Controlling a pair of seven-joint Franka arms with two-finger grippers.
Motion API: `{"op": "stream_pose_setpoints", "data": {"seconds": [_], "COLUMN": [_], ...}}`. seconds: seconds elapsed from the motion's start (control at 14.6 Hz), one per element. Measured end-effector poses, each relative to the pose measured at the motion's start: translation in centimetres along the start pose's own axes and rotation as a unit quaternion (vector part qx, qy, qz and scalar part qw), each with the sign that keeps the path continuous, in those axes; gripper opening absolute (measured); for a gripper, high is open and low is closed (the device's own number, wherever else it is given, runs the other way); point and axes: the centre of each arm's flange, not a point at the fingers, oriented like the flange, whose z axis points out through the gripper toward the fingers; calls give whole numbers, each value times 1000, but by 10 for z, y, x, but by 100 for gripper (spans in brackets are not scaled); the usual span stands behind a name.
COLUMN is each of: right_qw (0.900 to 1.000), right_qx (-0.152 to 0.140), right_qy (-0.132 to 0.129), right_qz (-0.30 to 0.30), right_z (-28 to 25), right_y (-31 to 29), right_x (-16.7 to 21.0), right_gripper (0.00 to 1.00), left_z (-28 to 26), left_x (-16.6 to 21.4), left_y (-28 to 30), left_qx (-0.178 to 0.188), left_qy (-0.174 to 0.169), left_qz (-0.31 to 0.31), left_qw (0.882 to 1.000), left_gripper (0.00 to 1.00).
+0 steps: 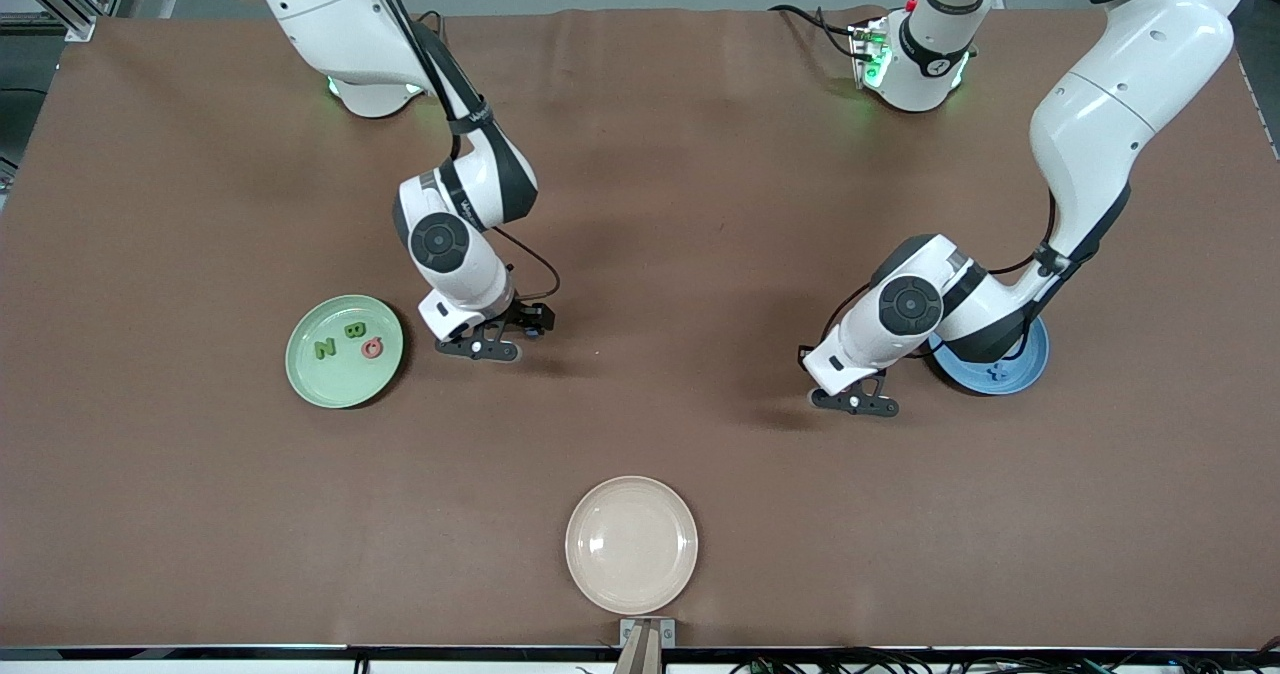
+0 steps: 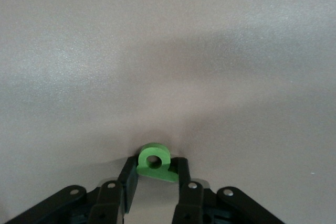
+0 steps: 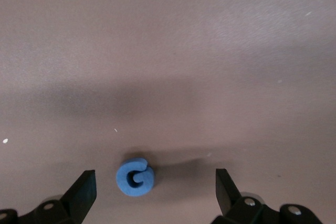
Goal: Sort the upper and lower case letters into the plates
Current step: 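Grasp the blue G with the right gripper while the left gripper drops p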
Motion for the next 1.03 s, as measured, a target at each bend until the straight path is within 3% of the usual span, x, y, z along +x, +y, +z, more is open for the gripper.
{"op": "stream_pose_setpoints", "data": {"seconds": [0.34, 0.48, 0.75, 0.89, 0.96, 1.03], "right_qw": [1000, 1000, 1000, 1000, 1000, 1000], "right_qx": [1, 0, 0, 0, -1, 0], "right_qy": [9, 8, 8, 9, 9, 10], "right_qz": [-10, -13, -14, -12, -12, -12], "right_z": [17, 18, 18, 16, 16, 15], "right_y": [-12, -18, -20, -18, -18, -18], "right_x": [-10, -15, -17, -15, -15, -14], "right_gripper": [93, 81, 71, 52, 52, 44], "left_z": [-19, -48, -90, -87, -83, -79], "left_x": [5, 6, -10, -26, -34, -41], "left_y": [-8, -21, -98, -149, -175, -197], "left_qx": [2, 0, -3, -14, -18, -17], "left_qy": [7, -1, -30, -40, -45, -47], "left_qz": [-7, -16, -1, 14, 24, 35], "left_qw": [1000, 1000, 1000, 999, 999, 998], "left_gripper": [35, 35, 35, 35, 35, 35]}}
